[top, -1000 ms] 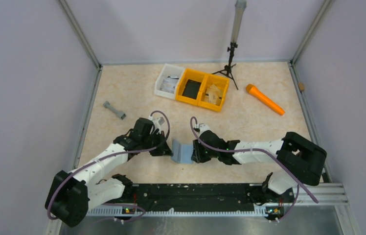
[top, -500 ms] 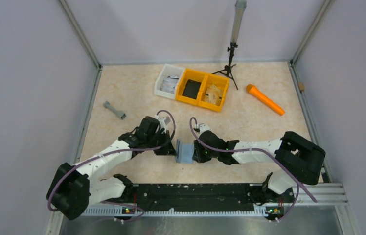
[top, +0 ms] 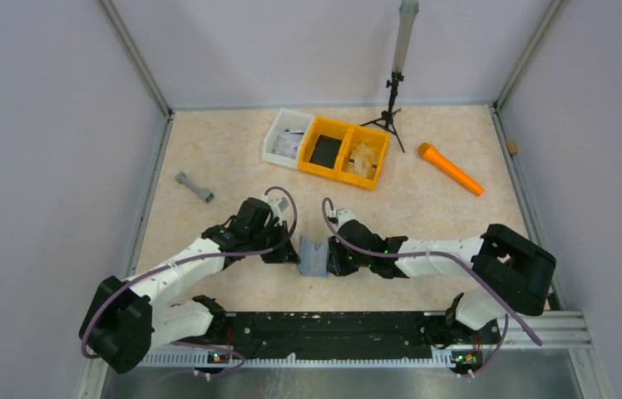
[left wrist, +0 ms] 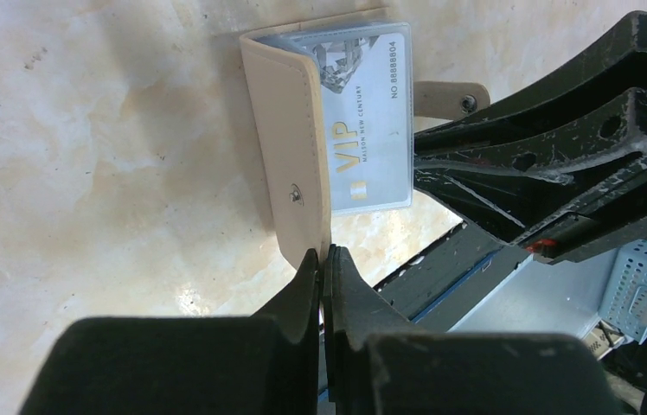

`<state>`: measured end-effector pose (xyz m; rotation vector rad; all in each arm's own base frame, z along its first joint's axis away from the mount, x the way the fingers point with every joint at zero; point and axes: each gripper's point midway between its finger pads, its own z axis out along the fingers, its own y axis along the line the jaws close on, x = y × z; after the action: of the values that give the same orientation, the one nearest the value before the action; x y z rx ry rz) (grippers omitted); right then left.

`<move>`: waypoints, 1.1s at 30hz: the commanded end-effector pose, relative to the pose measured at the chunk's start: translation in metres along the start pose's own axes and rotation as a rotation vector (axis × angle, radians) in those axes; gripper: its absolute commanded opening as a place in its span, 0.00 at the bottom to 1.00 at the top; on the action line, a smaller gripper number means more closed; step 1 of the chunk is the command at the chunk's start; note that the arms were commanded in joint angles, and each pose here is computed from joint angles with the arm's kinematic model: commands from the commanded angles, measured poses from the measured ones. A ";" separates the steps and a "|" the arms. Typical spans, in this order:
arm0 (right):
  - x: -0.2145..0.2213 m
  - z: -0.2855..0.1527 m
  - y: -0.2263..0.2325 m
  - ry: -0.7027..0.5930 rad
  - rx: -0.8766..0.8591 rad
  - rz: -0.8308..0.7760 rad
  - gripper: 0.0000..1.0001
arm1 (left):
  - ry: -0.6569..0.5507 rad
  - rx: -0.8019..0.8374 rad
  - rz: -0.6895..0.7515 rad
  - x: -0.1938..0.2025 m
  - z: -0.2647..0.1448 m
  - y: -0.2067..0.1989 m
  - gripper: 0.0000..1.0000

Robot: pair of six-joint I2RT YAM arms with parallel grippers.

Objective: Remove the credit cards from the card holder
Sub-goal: Remove the credit card from the card holder.

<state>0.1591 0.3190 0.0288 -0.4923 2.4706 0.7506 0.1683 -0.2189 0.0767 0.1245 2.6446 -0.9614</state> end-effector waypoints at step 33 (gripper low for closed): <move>-0.021 -0.043 -0.031 -0.165 0.115 0.139 0.74 | -0.043 0.038 -0.049 0.008 0.004 0.007 0.00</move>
<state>0.1757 0.2613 0.0632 -0.2432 2.3986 0.5850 0.1603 -0.2106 0.0609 0.0443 2.6474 -0.9599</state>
